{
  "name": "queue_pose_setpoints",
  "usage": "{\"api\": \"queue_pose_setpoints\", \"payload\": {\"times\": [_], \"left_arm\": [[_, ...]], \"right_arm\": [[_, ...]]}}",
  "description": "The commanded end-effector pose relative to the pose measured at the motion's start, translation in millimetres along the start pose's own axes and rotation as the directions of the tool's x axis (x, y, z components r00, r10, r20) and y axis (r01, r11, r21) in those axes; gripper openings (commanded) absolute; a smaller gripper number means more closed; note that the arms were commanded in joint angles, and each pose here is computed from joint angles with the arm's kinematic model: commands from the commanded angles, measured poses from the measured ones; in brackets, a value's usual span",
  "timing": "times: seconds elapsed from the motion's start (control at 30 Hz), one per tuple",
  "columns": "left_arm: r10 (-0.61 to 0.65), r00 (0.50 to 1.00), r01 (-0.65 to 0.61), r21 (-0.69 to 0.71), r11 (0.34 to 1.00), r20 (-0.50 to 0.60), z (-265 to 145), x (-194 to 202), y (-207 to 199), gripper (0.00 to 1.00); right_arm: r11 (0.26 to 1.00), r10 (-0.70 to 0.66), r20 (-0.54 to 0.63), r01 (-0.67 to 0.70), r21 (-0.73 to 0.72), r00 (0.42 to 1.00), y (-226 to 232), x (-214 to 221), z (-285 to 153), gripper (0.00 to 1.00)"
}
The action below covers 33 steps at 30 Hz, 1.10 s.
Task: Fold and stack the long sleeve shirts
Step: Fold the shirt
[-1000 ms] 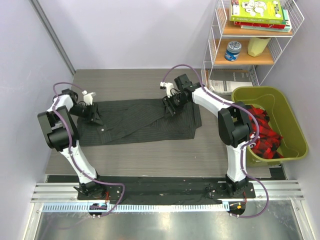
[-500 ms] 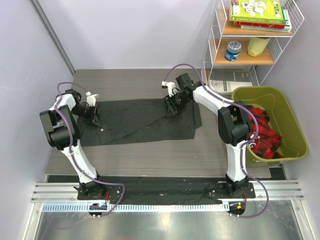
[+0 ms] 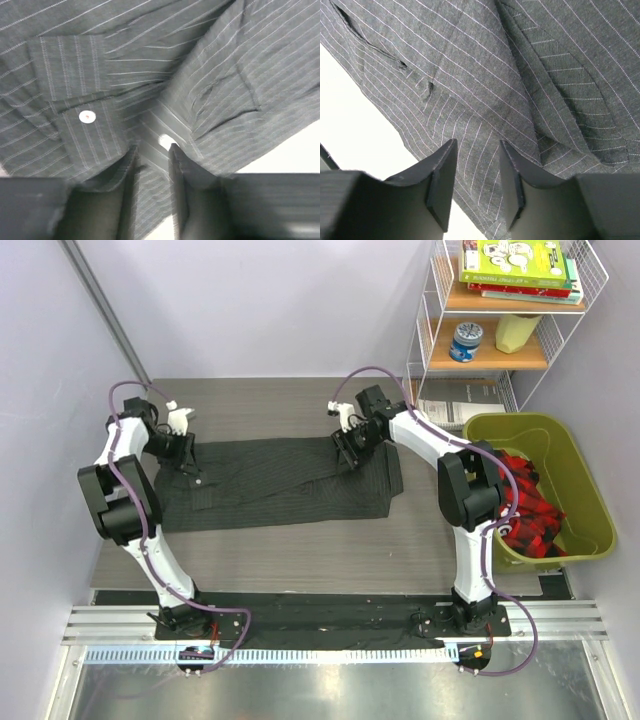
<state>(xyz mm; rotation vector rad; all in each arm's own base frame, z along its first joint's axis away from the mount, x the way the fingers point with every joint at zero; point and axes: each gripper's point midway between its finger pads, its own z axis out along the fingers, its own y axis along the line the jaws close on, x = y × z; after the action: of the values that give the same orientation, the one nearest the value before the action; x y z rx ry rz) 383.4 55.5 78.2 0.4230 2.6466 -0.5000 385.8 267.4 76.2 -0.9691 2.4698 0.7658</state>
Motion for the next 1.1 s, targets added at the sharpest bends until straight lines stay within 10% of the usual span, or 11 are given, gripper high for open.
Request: {"api": "queue_pose_setpoints", "payload": {"times": [0.0, 0.6, 0.8, 1.07], "left_arm": [[-0.016, 1.000, 0.017, -0.121, 0.992, 0.014, 2, -10, 28, 0.44], [0.183, 0.943, -0.146, -0.149, 0.978, 0.278, -77, -41, -25, 1.00], [0.316, 0.908, -0.284, -0.150, 0.947, 0.273, -76, -40, -33, 1.00], [0.485, 0.874, -0.485, -0.065, 0.872, -0.010, -8, -28, -35, 1.00]], "right_arm": [[0.999, -0.029, 0.013, 0.029, 0.019, 0.999, -1, -9, -8, 0.41], [0.850, -0.196, -0.255, 0.293, 0.438, 0.947, -142, -22, 82, 0.22], [0.600, -0.420, 0.059, 0.228, 0.767, 0.906, -180, -173, 33, 0.25], [0.785, -0.439, 0.377, 0.143, 0.603, 0.816, -74, -218, -66, 0.48]]}}
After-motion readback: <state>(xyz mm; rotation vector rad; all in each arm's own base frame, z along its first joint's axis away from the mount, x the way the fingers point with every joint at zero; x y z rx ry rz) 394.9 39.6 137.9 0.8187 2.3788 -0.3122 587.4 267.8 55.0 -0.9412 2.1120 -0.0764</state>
